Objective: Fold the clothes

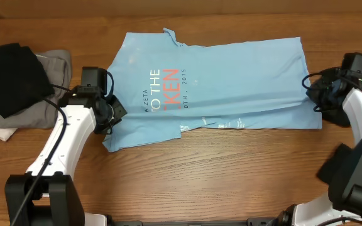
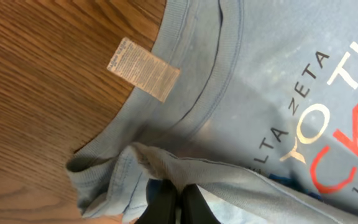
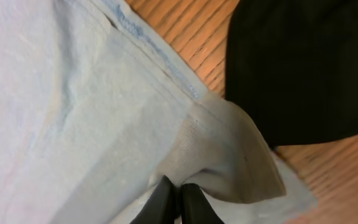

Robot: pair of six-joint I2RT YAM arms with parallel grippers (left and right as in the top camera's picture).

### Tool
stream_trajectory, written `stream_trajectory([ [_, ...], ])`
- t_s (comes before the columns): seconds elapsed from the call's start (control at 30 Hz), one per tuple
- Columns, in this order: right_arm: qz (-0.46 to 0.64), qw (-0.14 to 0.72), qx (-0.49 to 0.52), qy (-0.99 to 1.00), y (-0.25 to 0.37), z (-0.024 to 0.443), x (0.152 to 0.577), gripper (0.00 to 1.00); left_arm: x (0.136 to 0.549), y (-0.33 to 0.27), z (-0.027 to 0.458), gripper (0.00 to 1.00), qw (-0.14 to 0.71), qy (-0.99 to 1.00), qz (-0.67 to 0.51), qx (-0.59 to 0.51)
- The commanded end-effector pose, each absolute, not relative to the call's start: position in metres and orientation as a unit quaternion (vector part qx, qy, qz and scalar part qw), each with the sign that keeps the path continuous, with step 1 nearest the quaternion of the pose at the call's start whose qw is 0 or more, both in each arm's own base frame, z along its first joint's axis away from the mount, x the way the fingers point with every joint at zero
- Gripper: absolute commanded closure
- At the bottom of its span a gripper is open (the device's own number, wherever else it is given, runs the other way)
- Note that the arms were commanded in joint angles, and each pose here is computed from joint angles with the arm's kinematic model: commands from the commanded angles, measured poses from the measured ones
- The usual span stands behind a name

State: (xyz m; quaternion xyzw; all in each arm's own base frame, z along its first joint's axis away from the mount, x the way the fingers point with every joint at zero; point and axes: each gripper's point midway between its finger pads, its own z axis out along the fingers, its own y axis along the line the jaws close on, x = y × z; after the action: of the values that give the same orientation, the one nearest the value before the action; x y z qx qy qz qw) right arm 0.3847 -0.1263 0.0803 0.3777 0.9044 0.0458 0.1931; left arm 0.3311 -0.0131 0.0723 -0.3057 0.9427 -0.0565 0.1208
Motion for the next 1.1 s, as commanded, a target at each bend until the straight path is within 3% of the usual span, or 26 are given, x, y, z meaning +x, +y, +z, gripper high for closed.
stream_trajectory([
  [0.0,0.041,0.179,0.367,0.912,-0.119,0.062,0.39,0.91,0.335,-0.005,0.058,0.96,0.117,0.938,-0.038,-0.323],
  [0.37,0.043,0.189,0.363,0.912,-0.118,0.062,0.397,0.91,0.386,-0.026,0.063,0.96,0.185,0.926,-0.123,-0.304],
  [0.87,0.043,0.193,0.362,0.911,-0.118,0.062,0.399,0.89,0.393,-0.005,0.065,0.94,0.215,0.906,-0.083,-0.356],
  [0.93,0.043,0.194,0.362,0.911,-0.119,0.063,0.399,0.84,0.394,-0.005,0.065,0.94,0.216,0.905,-0.083,-0.356],
  [1.07,0.047,0.199,0.36,0.91,-0.118,0.064,0.401,0.5,0.393,-0.006,0.065,0.92,0.216,0.906,-0.083,-0.355],
])
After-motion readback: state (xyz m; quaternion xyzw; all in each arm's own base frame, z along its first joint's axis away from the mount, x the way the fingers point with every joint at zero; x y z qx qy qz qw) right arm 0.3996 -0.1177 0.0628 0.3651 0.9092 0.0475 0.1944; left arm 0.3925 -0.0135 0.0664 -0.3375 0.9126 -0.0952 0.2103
